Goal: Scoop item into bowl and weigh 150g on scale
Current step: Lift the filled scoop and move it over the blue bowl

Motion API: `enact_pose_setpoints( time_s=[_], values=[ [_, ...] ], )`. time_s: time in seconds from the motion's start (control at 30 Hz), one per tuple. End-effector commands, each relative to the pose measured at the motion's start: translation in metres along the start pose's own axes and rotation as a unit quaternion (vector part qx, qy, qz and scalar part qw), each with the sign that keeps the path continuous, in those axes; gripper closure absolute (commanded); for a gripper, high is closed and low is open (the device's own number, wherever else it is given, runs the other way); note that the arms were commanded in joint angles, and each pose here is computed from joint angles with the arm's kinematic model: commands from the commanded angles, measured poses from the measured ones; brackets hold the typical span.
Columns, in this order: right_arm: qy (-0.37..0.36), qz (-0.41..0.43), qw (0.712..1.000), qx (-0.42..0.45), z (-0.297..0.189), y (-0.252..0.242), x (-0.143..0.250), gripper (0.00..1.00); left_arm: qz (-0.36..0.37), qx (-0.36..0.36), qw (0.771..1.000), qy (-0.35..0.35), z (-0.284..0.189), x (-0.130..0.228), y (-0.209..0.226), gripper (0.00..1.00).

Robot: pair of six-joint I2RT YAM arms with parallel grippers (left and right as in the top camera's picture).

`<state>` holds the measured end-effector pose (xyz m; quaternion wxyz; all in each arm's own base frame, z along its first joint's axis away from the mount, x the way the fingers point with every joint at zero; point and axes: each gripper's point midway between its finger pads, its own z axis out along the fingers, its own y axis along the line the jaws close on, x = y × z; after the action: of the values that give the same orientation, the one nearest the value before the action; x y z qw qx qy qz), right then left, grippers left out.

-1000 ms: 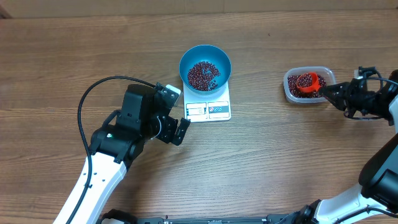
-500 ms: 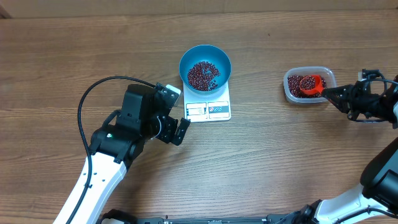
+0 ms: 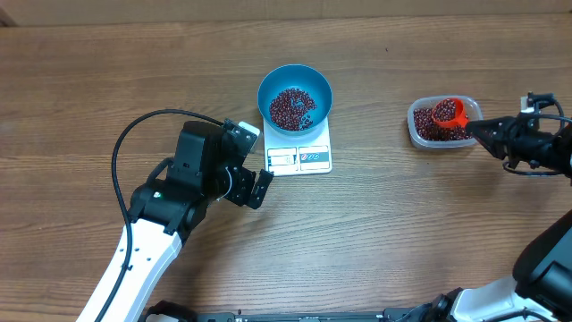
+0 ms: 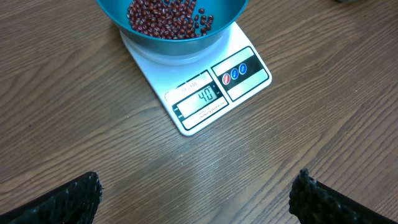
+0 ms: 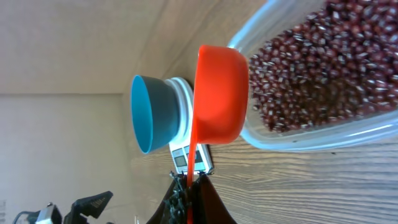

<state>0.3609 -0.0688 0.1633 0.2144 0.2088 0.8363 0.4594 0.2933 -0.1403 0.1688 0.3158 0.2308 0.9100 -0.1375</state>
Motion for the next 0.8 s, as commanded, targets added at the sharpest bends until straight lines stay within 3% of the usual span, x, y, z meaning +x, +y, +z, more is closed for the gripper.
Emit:
enact_pose_setpoints(
  time_s=[0.0, 0.77],
  values=[
    [-0.015, -0.045, 0.998, -0.031, -0.009, 0.033, -0.005, 0.96, 0.009, -0.003, 1.0, 0.001, 0.001, 0.002, 0.002, 0.0],
    [0.115, -0.12, 0.977, -0.133, 0.089, 0.138, 0.051, 0.96, 0.01, -0.003, 1.0, 0.001, 0.001, 0.002, 0.002, 0.0]
  ],
)
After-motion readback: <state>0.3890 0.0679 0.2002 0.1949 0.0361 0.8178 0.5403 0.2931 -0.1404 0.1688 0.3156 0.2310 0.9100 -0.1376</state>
